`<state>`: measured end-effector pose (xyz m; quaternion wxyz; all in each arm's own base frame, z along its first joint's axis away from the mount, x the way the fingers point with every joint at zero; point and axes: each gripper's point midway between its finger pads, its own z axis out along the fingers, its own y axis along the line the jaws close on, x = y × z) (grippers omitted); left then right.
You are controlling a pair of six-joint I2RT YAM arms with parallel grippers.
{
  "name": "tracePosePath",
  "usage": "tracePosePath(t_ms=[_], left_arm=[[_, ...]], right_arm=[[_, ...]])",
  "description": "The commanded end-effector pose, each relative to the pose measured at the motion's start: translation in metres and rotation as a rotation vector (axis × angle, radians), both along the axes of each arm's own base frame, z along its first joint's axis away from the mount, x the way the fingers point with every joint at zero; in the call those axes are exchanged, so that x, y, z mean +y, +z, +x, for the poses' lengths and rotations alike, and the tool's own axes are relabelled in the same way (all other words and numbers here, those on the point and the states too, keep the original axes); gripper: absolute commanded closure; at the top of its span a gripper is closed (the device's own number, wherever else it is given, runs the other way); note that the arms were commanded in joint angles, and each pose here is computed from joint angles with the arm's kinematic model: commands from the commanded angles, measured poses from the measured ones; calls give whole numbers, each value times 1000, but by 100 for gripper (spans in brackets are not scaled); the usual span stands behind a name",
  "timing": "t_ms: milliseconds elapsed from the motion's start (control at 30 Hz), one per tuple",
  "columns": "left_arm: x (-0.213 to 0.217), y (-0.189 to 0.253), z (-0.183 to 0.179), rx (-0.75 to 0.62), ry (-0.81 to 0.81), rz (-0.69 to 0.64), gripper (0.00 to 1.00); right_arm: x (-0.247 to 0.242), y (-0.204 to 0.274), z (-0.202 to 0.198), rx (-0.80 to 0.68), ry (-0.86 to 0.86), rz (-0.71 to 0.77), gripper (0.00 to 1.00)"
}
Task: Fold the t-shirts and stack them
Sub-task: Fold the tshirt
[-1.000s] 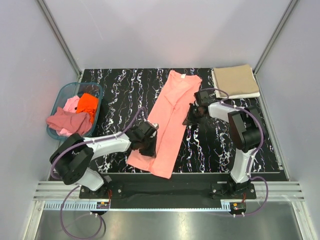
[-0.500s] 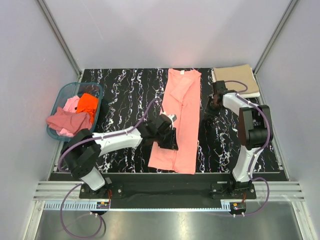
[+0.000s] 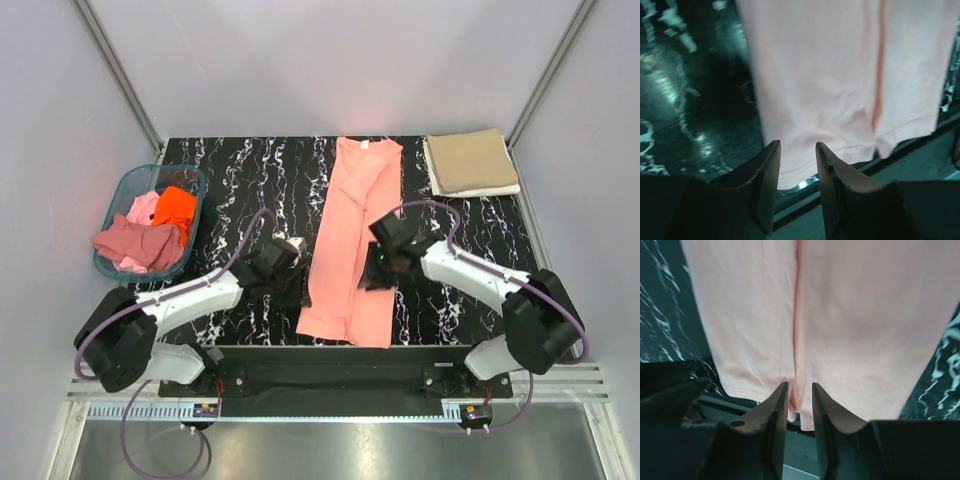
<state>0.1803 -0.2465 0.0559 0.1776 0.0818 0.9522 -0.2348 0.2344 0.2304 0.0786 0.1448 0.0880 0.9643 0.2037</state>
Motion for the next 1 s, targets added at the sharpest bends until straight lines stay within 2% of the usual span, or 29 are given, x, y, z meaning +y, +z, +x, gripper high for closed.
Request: tracePosePath(t_ms=[0, 200, 467, 667, 767, 833, 900, 967], left_arm=[[18, 6, 7, -53, 49, -22, 58], [30, 2, 6, -26, 72, -106, 57], [35, -4, 4, -19, 62, -101, 57], [34, -4, 2, -11, 54, -107, 57], [33, -4, 2, -8, 54, -109, 58], [33, -5, 2, -7, 56, -108, 58], [35, -7, 3, -10, 58, -100, 57], [34, -8, 4, -8, 55, -100, 57]], right_arm=[[24, -3, -24, 18, -75, 26, 66], [45, -21, -55, 59, -41, -13, 64], [62, -39, -88, 87, -15, -63, 60], [63, -50, -97, 102, -12, -98, 61], [59, -54, -96, 98, -20, -116, 67], [57, -53, -96, 93, -23, -119, 87], [55, -49, -95, 82, -29, -121, 100], [46, -41, -96, 69, -45, -136, 100]])
